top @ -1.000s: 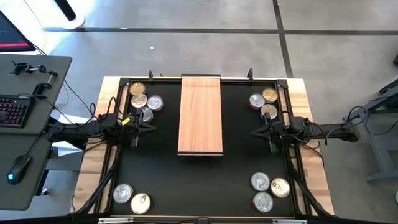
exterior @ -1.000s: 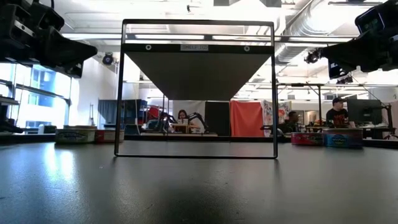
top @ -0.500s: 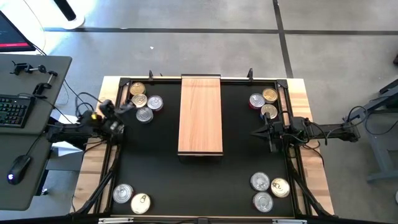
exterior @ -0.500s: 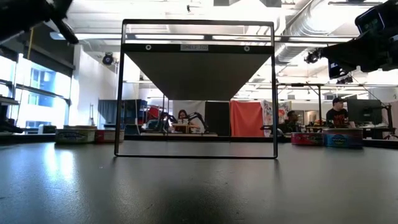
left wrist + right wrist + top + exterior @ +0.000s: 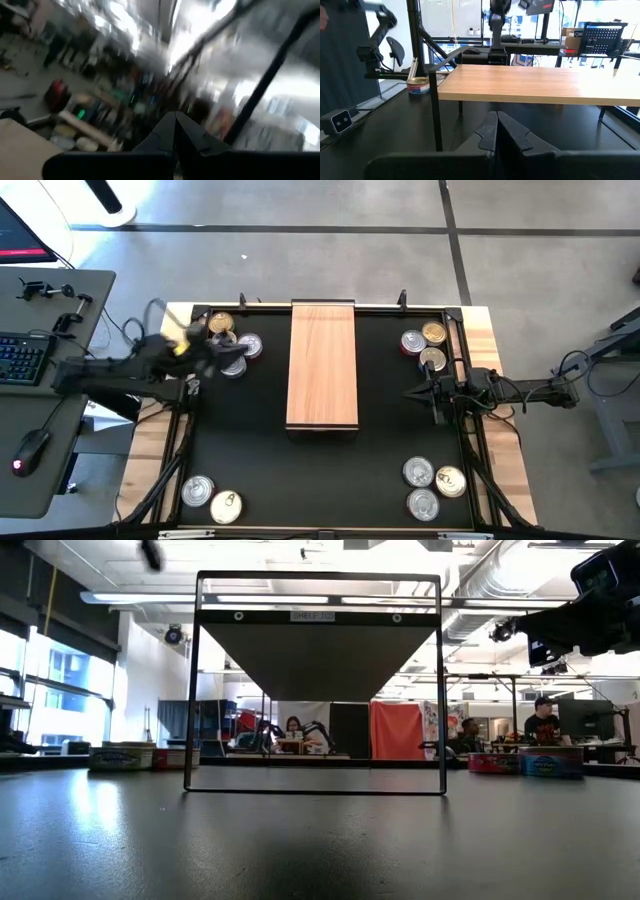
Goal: Stack canned seafood by type on shelf
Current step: Put the green tuna can on the shelf
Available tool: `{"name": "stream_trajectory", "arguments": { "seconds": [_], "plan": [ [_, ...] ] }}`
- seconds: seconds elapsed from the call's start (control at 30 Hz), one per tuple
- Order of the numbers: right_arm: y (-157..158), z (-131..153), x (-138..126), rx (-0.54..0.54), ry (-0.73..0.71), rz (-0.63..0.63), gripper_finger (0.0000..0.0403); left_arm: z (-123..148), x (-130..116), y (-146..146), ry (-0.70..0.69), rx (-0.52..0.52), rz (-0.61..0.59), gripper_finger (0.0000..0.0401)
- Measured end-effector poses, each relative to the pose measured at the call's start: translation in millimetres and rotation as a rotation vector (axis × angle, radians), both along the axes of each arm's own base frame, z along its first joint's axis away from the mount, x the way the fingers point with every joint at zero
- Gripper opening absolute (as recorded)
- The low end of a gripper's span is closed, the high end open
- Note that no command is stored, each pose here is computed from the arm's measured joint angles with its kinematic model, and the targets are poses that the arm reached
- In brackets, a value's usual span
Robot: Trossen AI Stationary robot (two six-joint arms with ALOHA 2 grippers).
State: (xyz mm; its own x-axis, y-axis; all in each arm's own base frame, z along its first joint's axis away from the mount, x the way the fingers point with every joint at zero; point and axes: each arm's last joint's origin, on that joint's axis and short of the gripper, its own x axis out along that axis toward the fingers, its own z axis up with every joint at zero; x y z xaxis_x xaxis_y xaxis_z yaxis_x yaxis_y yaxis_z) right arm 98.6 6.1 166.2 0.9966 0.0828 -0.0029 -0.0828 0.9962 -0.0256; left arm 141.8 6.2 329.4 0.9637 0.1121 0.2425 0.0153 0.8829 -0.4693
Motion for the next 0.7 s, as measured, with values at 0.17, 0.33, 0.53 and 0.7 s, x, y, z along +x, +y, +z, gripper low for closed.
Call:
{"name": "stream_trajectory", "arguments": {
  "seconds": [0.17,0.33,0.53,0.7],
  "plan": [
    [0,0,0,-0.01,-0.002,-0.012,0.0,55,36,-4,0.185,0.208,-0.132,0.0],
    [-1,4,0,-0.013,-0.041,-0.025,0.0,90,58,-3,0.192,0.283,-0.107,0.0],
    [-2,52,-15,0.36,-0.54,0.061,0.0,99,75,2,0.189,0.262,-0.042,0.0],
    [-10,70,-24,0.766,-0.759,-0.054,0.0,89,87,4,0.241,0.201,-0.048,0.0]
  ]
}}
